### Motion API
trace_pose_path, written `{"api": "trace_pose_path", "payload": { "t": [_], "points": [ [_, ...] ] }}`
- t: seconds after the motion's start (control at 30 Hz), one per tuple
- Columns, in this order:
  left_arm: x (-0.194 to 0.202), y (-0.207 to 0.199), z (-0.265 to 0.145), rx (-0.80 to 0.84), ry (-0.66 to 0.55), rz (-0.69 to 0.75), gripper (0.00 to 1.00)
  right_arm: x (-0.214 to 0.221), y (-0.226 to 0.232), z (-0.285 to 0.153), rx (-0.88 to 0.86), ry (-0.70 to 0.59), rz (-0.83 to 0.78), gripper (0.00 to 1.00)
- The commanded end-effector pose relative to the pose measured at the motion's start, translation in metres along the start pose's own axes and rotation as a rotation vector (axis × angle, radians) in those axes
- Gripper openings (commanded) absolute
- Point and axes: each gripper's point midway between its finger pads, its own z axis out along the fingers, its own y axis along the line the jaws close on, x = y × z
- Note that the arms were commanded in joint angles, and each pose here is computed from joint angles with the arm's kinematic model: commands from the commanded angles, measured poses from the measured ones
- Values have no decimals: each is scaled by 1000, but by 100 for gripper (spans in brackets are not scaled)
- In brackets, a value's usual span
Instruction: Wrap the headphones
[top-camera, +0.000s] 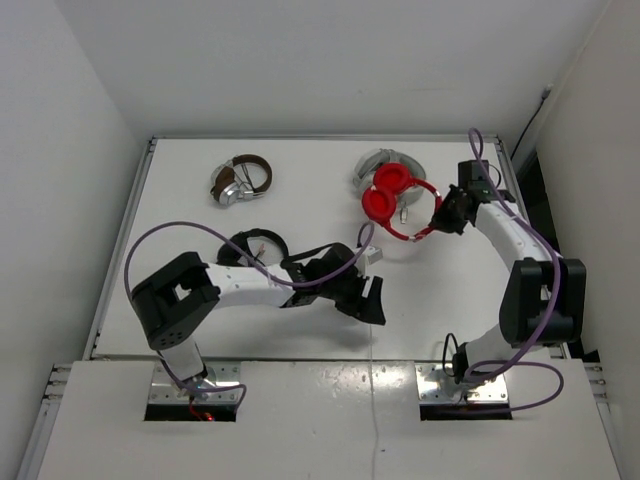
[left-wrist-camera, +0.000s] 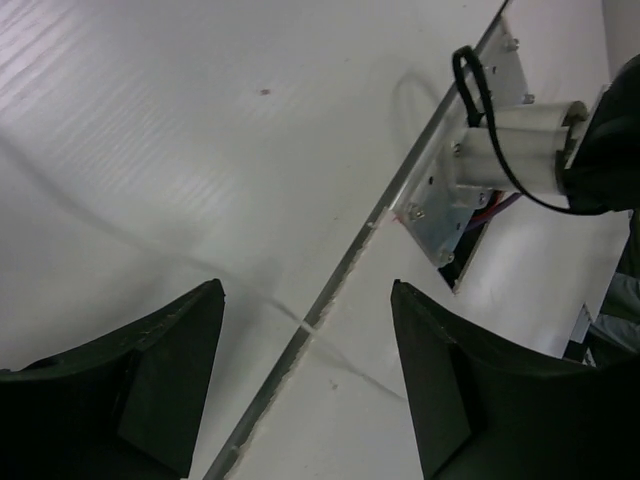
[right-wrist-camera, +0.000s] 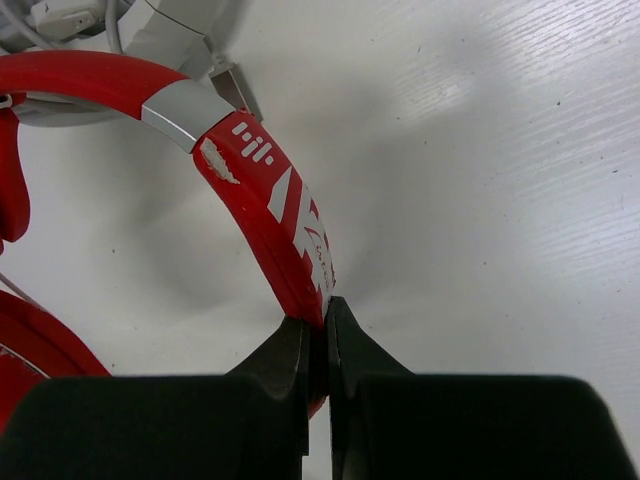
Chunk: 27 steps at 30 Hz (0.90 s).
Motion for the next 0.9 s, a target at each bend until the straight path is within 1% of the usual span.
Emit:
{"api": "trace_pose_path", "payload": {
  "t": [0.0, 0.07, 0.17, 0.2, 0.23, 0.33, 0.43, 0.63, 0.7, 0.73, 0.77, 0.8, 0.83, 0.87],
  "points": [
    [-12, -20, 12, 48, -25, -33, 73, -16, 21, -5, -97, -64, 49, 0],
    [-15, -26, 17, 57, -25, -34, 72, -19, 19, -5, -93, -68, 57, 0],
    [-3, -28, 22, 53, 7, -40, 71, -23, 13, -5, -92, -70, 75, 0],
    [-4, -27, 23, 45, 0, -40, 71, -23, 13, -5, -92, -70, 75, 0],
    [0, -18, 23, 13, 4, -49, 69, -24, 9, -5, -82, -67, 84, 0],
    [14, -6, 20, -23, 25, -71, 69, -24, 9, -5, -82, -67, 84, 0],
    [13, -4, 15, -36, 7, -81, 69, -29, 9, -7, -83, -78, 100, 0],
    [24, -1, 17, -38, 21, -78, 75, -42, 13, -2, -77, -101, 119, 0],
    [17, -11, 22, -21, 14, -66, 75, -43, 19, 0, -86, -101, 118, 0],
    [21, -12, 27, -20, 27, -61, 73, -44, 20, 3, -84, -98, 118, 0],
    [16, -21, 28, -4, 19, -41, 73, -43, 17, 8, -69, -91, 128, 0],
    [20, -17, 31, -12, 28, -45, 72, -44, 23, 6, -79, -96, 120, 0],
    [14, -22, 32, 0, 14, -39, 71, -43, 22, 9, -73, -89, 121, 0],
    [18, -19, 34, -1, 29, -43, 67, -46, 24, 7, -79, -96, 120, 0]
  ]
}}
